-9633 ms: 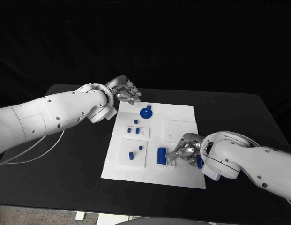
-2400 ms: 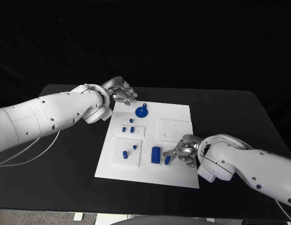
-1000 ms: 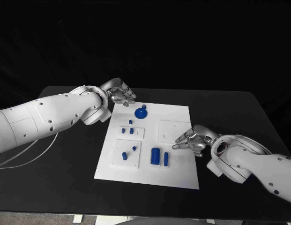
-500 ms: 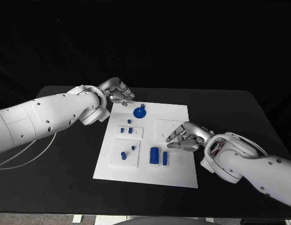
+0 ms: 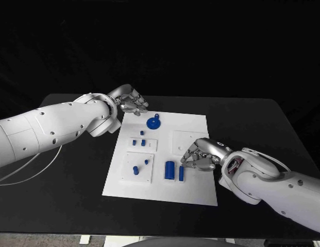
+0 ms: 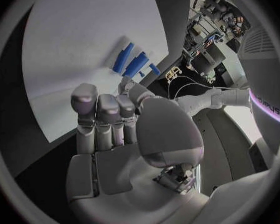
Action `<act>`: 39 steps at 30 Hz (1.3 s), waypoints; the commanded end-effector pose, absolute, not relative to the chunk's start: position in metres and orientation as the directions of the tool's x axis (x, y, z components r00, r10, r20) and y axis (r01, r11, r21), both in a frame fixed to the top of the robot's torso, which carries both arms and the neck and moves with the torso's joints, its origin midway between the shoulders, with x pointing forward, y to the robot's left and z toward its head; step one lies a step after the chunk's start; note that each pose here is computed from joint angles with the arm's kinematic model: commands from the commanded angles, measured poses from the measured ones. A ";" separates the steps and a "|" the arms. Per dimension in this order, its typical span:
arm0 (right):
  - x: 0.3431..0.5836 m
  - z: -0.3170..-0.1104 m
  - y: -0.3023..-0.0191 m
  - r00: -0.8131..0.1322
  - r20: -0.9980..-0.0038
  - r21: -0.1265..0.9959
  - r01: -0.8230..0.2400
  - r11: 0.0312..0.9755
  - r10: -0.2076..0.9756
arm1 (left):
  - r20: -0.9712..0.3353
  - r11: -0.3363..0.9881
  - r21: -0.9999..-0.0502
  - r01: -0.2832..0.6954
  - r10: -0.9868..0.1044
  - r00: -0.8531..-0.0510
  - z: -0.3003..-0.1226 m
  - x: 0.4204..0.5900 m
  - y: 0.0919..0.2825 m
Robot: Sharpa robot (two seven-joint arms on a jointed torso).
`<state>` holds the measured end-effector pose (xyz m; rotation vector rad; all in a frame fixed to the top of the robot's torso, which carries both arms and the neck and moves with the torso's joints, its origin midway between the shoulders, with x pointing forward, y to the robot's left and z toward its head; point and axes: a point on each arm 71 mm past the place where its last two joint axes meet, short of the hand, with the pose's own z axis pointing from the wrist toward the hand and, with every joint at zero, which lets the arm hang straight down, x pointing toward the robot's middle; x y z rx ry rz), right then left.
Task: Assemble the parts on the task board
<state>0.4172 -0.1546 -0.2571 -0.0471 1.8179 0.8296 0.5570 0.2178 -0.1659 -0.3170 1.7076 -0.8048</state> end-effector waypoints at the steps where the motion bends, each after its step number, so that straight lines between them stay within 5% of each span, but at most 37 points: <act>1: 0.416 -0.259 -0.153 -0.390 -0.873 0.455 -0.437 0.776 0.292 | -0.746 0.721 -0.660 0.211 -0.596 -0.296 -0.164 0.557 0.216; 27: 0.408 -0.281 -0.146 -0.431 -0.868 0.437 -0.432 0.789 0.246 | -0.746 0.722 -0.660 0.208 -0.595 -0.300 -0.165 0.557 0.216; 39: 0.408 -0.286 -0.147 -0.370 -0.906 0.370 -0.461 0.806 0.204 | -0.745 0.722 -0.660 0.207 -0.594 -0.303 -0.165 0.557 0.216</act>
